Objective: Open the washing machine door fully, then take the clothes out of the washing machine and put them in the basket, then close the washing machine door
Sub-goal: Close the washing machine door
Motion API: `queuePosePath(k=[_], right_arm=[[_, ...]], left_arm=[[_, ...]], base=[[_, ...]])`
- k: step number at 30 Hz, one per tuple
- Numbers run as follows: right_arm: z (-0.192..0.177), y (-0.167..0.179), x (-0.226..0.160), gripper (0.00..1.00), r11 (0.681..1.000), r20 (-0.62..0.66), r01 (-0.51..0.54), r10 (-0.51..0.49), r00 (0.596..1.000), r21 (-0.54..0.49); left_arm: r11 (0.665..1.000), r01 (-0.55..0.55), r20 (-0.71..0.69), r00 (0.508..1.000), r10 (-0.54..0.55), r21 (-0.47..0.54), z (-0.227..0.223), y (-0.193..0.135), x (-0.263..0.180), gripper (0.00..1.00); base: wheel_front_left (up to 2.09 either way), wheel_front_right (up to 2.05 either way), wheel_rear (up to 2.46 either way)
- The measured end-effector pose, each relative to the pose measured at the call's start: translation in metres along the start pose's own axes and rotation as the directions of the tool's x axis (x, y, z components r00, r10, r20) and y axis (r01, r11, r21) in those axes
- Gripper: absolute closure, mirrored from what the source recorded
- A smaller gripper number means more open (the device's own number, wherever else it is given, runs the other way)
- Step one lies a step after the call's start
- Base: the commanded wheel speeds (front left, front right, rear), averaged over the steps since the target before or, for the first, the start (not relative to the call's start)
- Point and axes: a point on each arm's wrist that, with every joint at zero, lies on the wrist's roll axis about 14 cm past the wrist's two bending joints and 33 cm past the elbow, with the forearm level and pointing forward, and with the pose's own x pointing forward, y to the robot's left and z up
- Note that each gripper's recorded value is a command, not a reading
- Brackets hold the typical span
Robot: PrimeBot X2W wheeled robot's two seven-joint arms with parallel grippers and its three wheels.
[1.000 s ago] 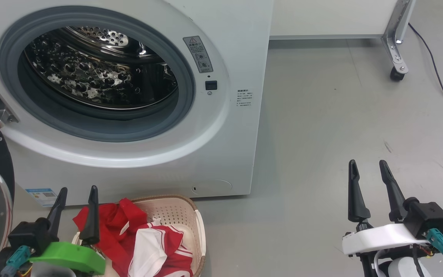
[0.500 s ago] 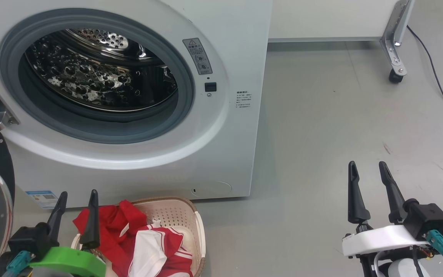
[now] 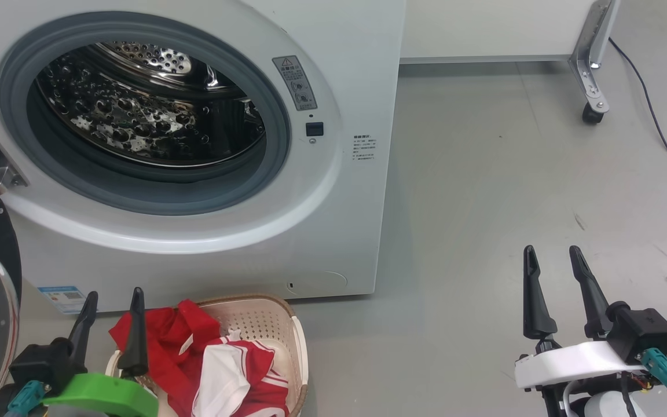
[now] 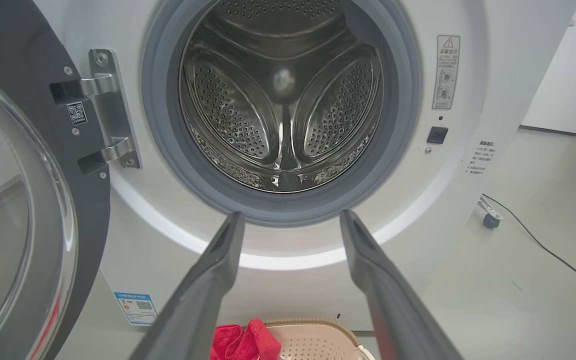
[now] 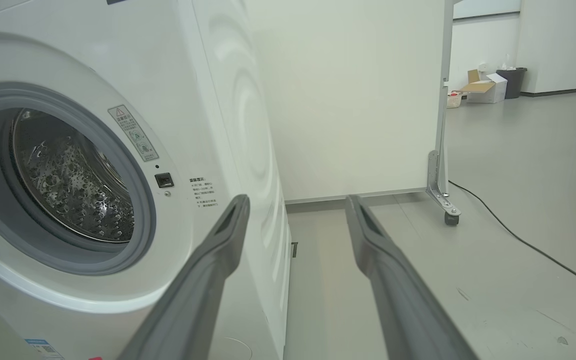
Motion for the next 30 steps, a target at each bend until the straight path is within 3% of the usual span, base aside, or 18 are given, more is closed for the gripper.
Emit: queuePosePath(k=[30], right_arm=[[-0.0033, -0.0006, -0.0018, 0.0, 1.0, -0.009, -0.001, 0.001, 1.0, 0.004]], left_arm=[[0.998, 0.015, 0.007, 1.0, -0.016, 0.056, 0.0033, -0.0007, 0.002, 0.0]], base=[[-0.99, 0.99, 0.0]])
